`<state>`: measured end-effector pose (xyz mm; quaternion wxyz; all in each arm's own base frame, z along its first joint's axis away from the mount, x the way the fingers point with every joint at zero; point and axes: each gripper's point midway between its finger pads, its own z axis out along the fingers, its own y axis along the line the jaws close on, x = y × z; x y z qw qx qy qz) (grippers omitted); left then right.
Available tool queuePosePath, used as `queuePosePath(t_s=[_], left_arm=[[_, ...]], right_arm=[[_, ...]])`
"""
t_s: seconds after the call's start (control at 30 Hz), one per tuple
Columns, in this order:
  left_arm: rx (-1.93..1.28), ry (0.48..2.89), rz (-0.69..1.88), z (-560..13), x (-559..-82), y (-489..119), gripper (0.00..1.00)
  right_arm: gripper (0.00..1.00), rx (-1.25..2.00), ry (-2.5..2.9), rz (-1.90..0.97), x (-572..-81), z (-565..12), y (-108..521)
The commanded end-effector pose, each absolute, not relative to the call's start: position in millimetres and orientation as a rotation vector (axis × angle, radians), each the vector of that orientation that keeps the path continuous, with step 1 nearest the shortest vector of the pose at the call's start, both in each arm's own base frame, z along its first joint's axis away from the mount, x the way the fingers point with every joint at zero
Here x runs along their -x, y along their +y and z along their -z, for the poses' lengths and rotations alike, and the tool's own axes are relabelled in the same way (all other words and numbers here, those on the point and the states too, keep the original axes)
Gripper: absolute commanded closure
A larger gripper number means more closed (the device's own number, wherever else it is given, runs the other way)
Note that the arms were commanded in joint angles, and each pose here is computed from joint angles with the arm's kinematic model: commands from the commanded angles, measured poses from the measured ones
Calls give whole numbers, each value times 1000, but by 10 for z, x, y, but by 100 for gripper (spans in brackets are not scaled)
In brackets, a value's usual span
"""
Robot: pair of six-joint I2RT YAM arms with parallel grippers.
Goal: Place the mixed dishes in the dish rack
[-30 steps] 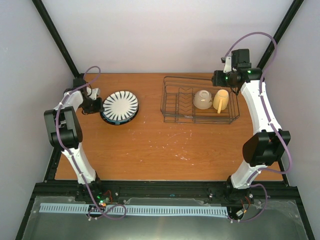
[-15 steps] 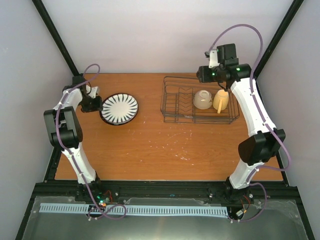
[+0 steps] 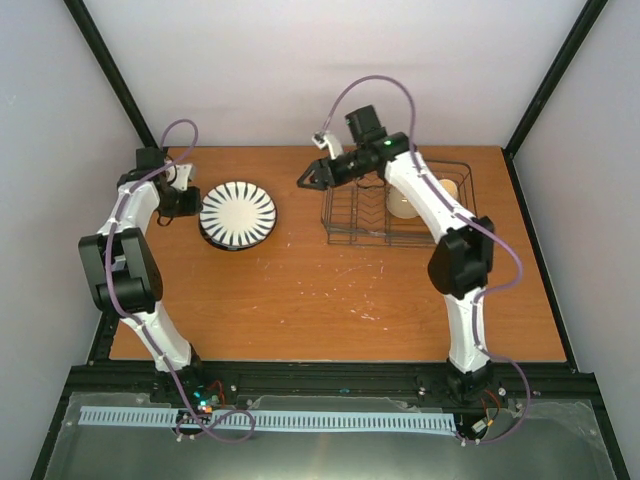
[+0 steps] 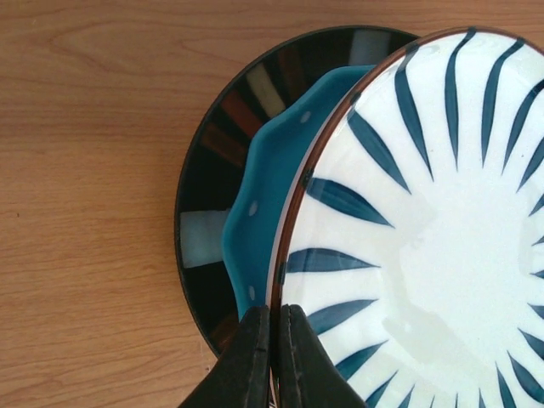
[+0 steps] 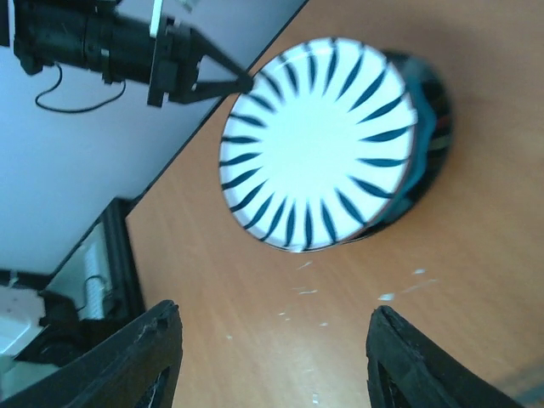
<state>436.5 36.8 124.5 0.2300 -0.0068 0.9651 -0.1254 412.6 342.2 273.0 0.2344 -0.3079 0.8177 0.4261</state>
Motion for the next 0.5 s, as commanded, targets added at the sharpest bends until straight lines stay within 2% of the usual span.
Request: queuePosePath(t_s=[0.0,0.47], left_arm=[[-120,2501,417,-1452,-4462,201,99],[-217,2404,515,-1192,-4615,98,100]], right_arm=[[41,939,2218,-1433,-3908,-2670,3808],[40,925,2361,-1350,-4062,-1920,4256]])
